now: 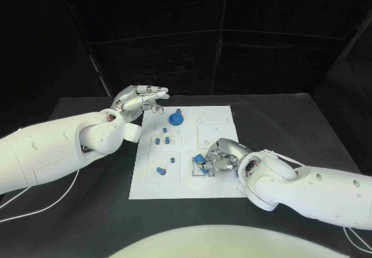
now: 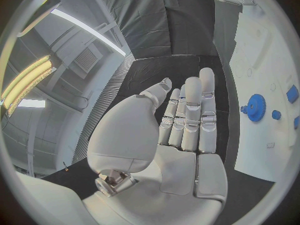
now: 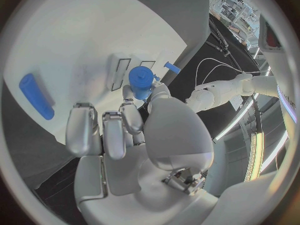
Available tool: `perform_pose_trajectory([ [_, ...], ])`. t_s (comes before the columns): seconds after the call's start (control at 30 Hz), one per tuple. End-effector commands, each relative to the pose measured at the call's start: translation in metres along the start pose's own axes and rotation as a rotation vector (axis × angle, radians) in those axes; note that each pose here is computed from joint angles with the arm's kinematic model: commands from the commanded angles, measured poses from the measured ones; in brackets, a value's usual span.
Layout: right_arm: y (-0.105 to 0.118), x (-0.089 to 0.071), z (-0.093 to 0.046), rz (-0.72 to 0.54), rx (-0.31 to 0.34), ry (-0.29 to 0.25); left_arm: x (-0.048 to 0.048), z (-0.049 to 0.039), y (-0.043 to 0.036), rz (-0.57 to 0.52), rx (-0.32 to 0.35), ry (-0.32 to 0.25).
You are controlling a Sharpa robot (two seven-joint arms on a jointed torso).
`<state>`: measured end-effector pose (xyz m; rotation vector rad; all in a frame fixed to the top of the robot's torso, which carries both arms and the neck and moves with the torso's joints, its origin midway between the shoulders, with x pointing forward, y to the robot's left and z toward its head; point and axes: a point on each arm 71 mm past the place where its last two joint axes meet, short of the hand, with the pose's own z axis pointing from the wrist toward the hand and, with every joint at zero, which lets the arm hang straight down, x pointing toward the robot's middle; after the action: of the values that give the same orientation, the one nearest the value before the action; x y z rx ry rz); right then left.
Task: Assemble the parts on the task board
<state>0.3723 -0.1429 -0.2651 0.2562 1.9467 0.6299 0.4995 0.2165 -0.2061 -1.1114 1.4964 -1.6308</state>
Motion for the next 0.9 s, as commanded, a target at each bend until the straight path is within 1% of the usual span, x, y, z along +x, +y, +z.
perform_pose_trajectory([
  [0.03,0.0017,0.0017,0.0008,-0.006,0.005,0.013,0.0024,0.0007,-0.0009,-0.009,0.002,0.017],
  [0.3,0.0064,0.0039,0.002,-0.004,-0.002,0.016,0.0033,0.0013,-0.0005,-0.011,-0.001,0.02],
  [0.5,0.0056,0.0034,0.0032,0.005,0.017,0.001,0.0053,0.0022,0.0,-0.013,-0.006,0.028],
  [0.9,0.0047,0.0018,0.0024,0.014,0.019,-0.014,0.0052,0.0023,0.0003,-0.014,-0.01,0.029],
])
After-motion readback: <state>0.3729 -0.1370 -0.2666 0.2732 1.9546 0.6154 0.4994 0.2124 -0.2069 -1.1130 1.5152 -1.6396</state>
